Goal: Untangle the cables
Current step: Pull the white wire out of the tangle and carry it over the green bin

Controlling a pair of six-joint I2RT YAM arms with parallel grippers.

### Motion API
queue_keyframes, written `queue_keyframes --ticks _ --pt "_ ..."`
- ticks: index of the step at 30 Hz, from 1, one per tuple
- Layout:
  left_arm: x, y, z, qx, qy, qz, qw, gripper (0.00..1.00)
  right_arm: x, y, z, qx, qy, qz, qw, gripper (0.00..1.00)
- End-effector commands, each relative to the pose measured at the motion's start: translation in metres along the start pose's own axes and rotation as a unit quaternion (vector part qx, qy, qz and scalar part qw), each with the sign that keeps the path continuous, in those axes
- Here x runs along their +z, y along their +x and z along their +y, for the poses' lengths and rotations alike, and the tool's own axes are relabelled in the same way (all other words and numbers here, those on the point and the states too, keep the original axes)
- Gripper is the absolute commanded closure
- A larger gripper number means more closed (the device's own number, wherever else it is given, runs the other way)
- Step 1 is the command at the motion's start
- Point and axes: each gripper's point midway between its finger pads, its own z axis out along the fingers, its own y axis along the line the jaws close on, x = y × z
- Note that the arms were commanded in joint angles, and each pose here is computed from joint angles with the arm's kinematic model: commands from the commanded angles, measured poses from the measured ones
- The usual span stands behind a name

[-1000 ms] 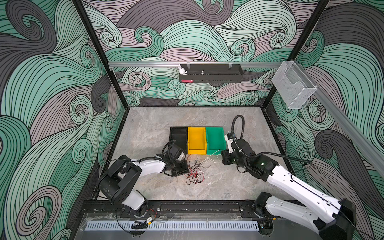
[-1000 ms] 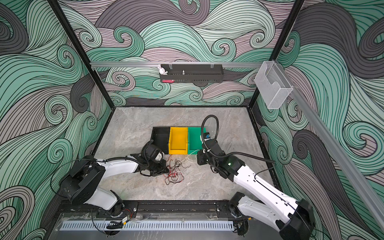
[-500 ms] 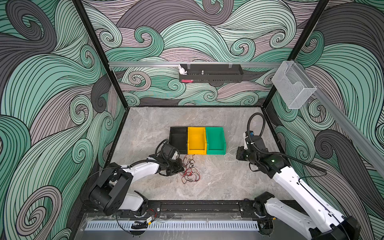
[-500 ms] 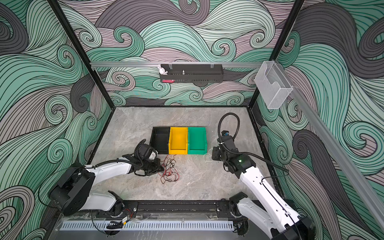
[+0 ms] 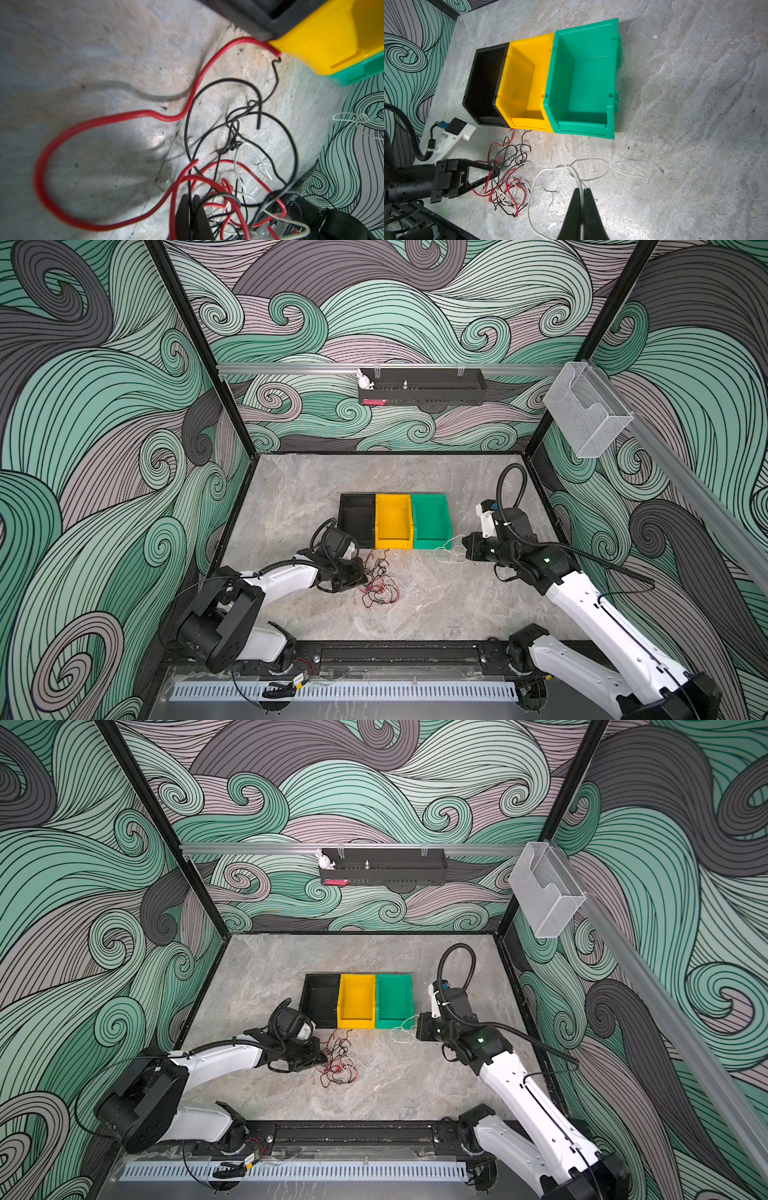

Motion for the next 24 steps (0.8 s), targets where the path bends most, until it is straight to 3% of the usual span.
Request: queue_keyframes --ticks 1,13,24 --pt "-0.003 -0.002 -0.007 0.003 0.015 0.001 1.000 0.91 -0.011 -0.025 0.016 0.008 -0.028 -0.038 0.999 0.94" --pt "-0.009 -0.001 -0.017 0.010 0.040 -0.002 0.999 0.91 0.001 -0.084 0.039 0.002 -0.039 -0.077 0.996 0.94" --pt "-0.016 0.003 -0.028 0.002 0.054 -0.019 0.998 0.90 0.063 -0.113 0.036 -0.022 -0.008 -0.072 0.997 0.94"
